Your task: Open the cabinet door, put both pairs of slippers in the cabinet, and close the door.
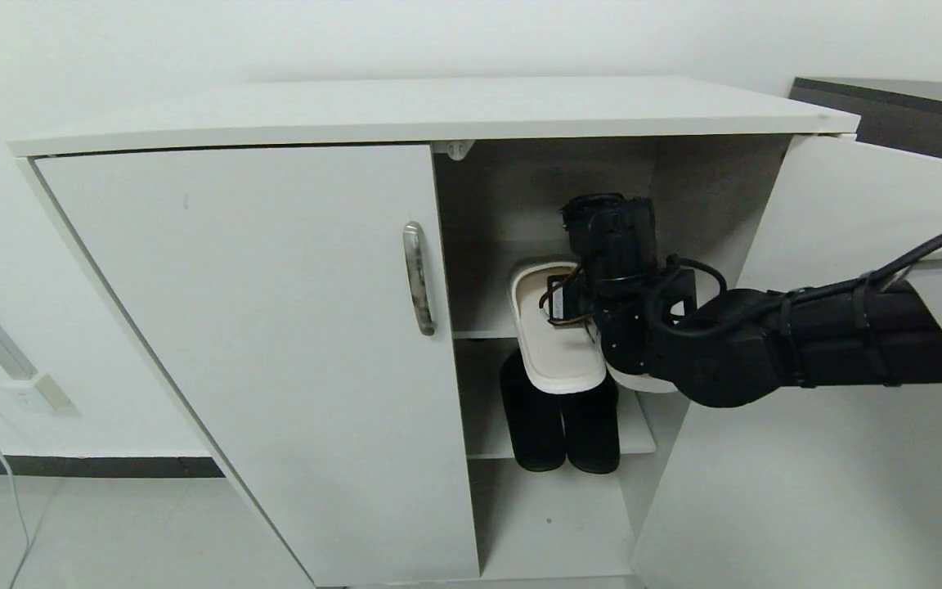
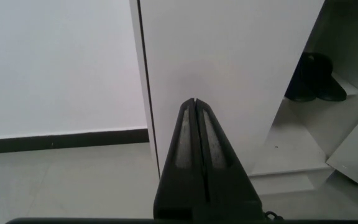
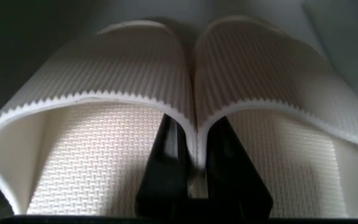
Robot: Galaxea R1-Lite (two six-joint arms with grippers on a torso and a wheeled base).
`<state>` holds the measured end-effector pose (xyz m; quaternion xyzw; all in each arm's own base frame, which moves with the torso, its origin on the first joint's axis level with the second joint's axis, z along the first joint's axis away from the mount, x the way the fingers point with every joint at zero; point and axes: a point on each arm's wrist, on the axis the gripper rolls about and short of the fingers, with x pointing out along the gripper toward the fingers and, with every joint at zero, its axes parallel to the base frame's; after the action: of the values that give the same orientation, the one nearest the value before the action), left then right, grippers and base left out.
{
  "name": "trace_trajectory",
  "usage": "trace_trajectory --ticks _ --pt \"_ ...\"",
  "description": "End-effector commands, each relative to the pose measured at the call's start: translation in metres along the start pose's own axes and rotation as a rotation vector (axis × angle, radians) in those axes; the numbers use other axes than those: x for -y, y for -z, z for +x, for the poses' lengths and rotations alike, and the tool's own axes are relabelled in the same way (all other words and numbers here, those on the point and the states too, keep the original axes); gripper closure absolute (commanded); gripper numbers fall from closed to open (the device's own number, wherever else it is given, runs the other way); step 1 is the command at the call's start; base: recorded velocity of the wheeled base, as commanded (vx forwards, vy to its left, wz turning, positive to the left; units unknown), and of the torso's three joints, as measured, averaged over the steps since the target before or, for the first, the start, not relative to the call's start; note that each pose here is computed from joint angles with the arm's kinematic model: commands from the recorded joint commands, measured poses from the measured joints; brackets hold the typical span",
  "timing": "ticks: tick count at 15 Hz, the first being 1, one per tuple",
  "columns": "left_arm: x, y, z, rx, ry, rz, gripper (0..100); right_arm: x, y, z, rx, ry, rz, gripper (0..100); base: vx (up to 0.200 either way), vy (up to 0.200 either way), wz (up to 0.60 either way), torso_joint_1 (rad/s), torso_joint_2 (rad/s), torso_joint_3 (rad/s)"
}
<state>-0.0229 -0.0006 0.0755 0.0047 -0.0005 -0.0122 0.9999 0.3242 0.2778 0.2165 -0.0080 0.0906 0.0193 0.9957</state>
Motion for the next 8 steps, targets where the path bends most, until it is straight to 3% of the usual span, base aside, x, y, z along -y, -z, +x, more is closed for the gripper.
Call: trace_trajectory --ticks 1,8 --pt "0.0 0.0 0.0 -0.001 0.0 -0.002 100 -0.004 -0.003 0.011 -0.006 0.001 0.015 100 0.0 0.0 0.0 0.0 0.0 0.0" --pt "0.0 0.0 0.0 -0.001 0.0 -0.002 100 -0.006 -0.013 0.03 0.024 0.02 0.045 100 0.0 0.0 0.0 0.0 0.0 0.0"
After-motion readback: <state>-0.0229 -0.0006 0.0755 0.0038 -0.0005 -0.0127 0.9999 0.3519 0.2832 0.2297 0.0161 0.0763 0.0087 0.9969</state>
